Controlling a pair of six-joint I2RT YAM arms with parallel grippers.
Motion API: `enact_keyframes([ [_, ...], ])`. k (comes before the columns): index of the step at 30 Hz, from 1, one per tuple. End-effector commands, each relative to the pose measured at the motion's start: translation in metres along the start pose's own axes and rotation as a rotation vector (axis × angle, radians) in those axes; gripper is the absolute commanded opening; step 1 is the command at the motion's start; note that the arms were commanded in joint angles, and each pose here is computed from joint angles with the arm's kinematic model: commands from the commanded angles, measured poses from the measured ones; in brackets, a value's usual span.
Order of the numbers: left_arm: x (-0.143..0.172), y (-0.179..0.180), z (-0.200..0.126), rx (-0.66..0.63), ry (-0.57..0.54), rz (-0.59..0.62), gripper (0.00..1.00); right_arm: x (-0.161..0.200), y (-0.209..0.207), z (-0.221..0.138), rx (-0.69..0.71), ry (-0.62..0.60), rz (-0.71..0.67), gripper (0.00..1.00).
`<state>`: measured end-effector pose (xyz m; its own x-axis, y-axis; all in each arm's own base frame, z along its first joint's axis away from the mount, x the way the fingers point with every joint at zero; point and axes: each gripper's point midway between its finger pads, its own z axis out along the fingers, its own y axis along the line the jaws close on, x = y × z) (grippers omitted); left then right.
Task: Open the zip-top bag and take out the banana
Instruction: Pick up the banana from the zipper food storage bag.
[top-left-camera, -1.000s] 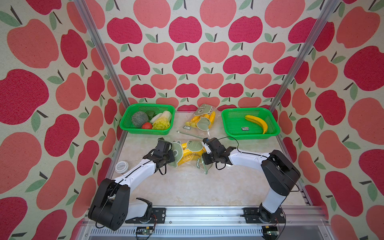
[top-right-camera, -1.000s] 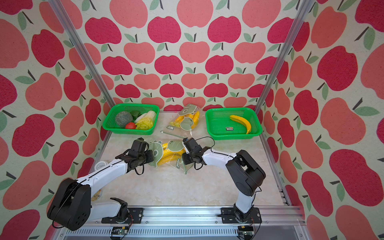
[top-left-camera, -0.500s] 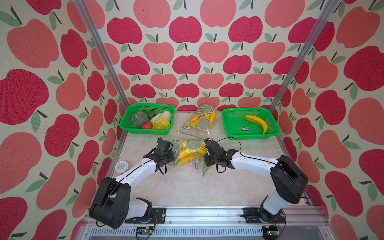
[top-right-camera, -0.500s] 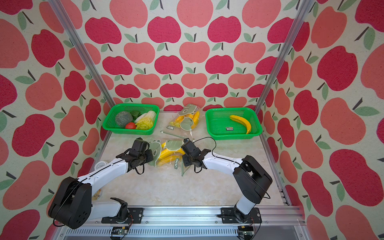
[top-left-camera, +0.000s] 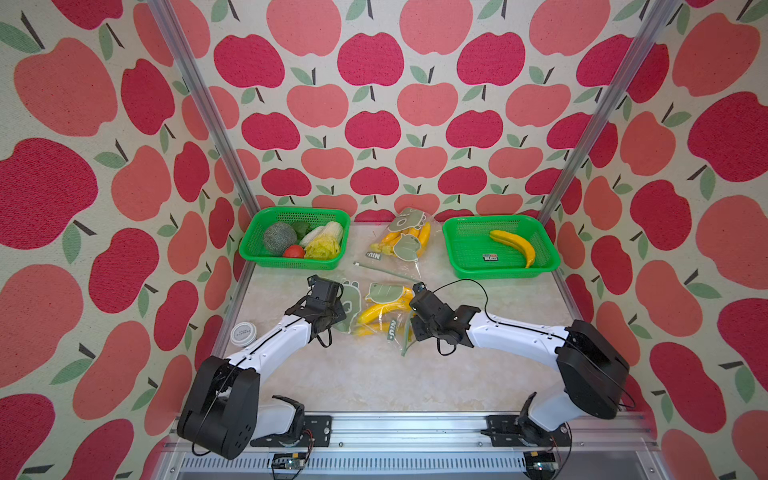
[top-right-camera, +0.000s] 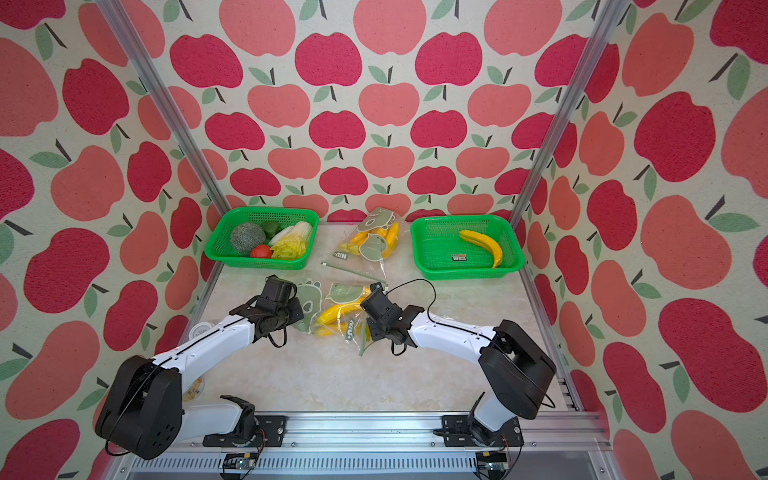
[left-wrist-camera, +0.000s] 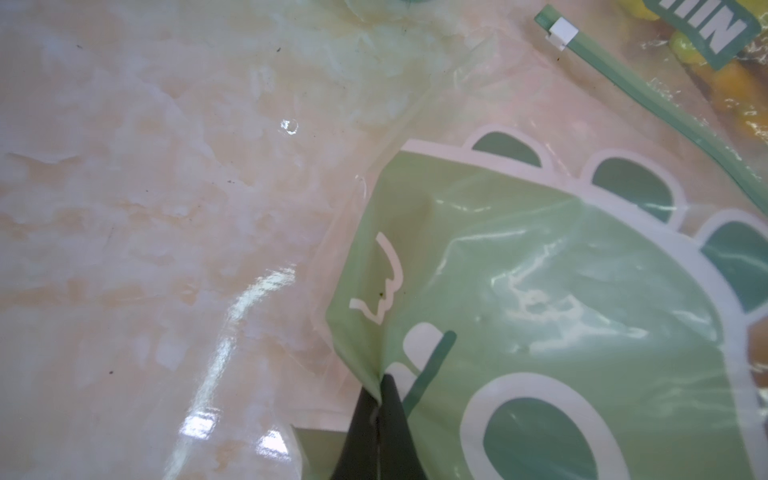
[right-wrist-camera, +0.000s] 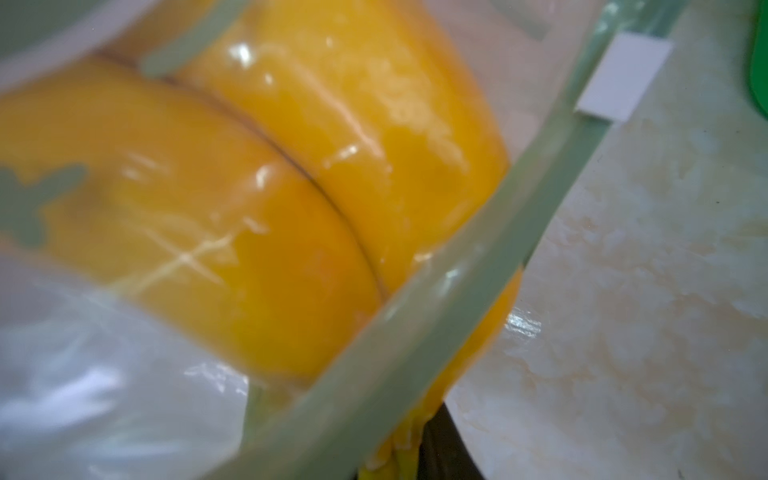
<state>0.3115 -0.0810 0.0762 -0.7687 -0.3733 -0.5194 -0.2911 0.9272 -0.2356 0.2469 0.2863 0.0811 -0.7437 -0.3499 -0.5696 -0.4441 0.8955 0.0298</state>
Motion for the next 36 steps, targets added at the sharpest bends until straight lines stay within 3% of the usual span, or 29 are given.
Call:
enact_keyframes([
  [1, -0.01, 0.012, -0.007, -0.05, -0.028, -0.031, 0.0, -0.005, -0.015, -0.016, 0.052, -0.047, 0.045, 0.13],
  [9, -0.01, 0.02, -0.007, -0.049, -0.026, -0.058, 0.0, -0.006, -0.023, -0.022, 0.07, -0.079, 0.083, 0.12],
  [13, -0.008, 0.008, -0.005, 0.004, -0.002, -0.048, 0.0, -0.017, 0.012, -0.025, -0.08, -0.139, 0.014, 0.12],
  [16, -0.008, 0.001, -0.005, 0.018, 0.01, -0.039, 0.0, -0.025, 0.03, -0.028, -0.107, -0.185, -0.032, 0.13],
  [24, -0.007, 0.014, -0.008, -0.038, 0.008, -0.041, 0.0, -0.021, -0.02, -0.025, 0.112, -0.173, 0.08, 0.12],
  [36, -0.005, 0.028, -0.003, -0.072, 0.018, -0.079, 0.0, -0.002, -0.065, -0.039, 0.226, -0.151, 0.165, 0.12],
])
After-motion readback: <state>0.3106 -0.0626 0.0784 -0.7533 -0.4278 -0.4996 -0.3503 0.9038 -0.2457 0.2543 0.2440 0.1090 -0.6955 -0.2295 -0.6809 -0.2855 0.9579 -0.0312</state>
